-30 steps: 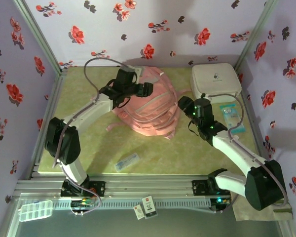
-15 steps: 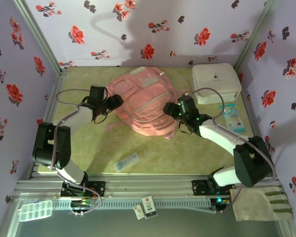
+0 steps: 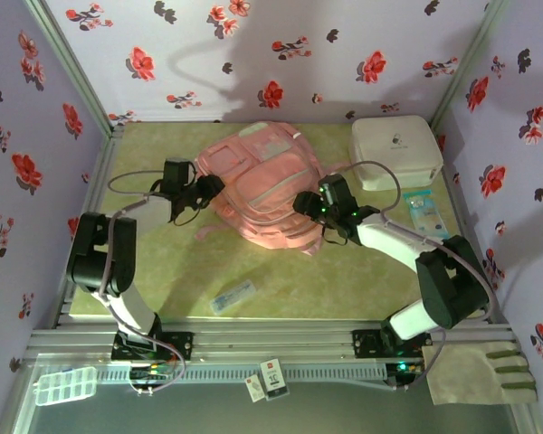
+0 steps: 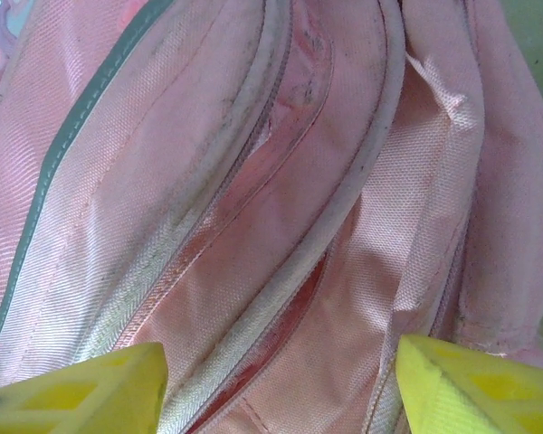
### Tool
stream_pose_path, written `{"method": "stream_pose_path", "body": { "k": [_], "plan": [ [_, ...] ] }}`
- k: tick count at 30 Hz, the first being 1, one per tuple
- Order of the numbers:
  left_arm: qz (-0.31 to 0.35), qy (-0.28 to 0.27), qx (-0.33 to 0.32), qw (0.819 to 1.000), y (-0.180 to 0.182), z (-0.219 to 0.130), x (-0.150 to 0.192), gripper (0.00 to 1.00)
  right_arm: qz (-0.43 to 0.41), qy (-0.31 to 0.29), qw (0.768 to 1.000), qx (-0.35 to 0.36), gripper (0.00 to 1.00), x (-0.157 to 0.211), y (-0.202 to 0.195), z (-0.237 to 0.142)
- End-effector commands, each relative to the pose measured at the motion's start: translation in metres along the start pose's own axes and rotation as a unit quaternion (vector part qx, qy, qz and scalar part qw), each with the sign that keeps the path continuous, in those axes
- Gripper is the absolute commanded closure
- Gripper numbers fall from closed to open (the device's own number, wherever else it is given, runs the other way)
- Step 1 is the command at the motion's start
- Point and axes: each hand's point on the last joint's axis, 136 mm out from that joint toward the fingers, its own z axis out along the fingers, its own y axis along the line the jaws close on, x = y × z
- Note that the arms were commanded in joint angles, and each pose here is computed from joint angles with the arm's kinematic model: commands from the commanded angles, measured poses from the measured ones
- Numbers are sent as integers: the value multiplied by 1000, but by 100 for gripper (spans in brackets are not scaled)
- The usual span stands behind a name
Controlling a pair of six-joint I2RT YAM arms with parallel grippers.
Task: Pack the student bag
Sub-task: Rotate the student bag at the top-center of the table.
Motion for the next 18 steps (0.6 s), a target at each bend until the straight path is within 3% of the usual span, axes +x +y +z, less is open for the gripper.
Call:
{"method": "stream_pose_path", "body": {
  "k": [1,7,15,18],
  "plan": [
    [-15,12,28,999,-3,6,1,64,-6,-4,1000,-17,34,-6,14,5],
    [-27,22,44,998,-6,15,1,73,-35,-8,999,-9,39,-14,17,16],
    [-37,-7,90,995,-20,3,-3,99,-64,-23,998,-1,43,-44,25,45],
    [-50,-18,97,994,-18,-6,-3,100,-68,-17,997,-18,44,-53,36,60]
  ]
}}
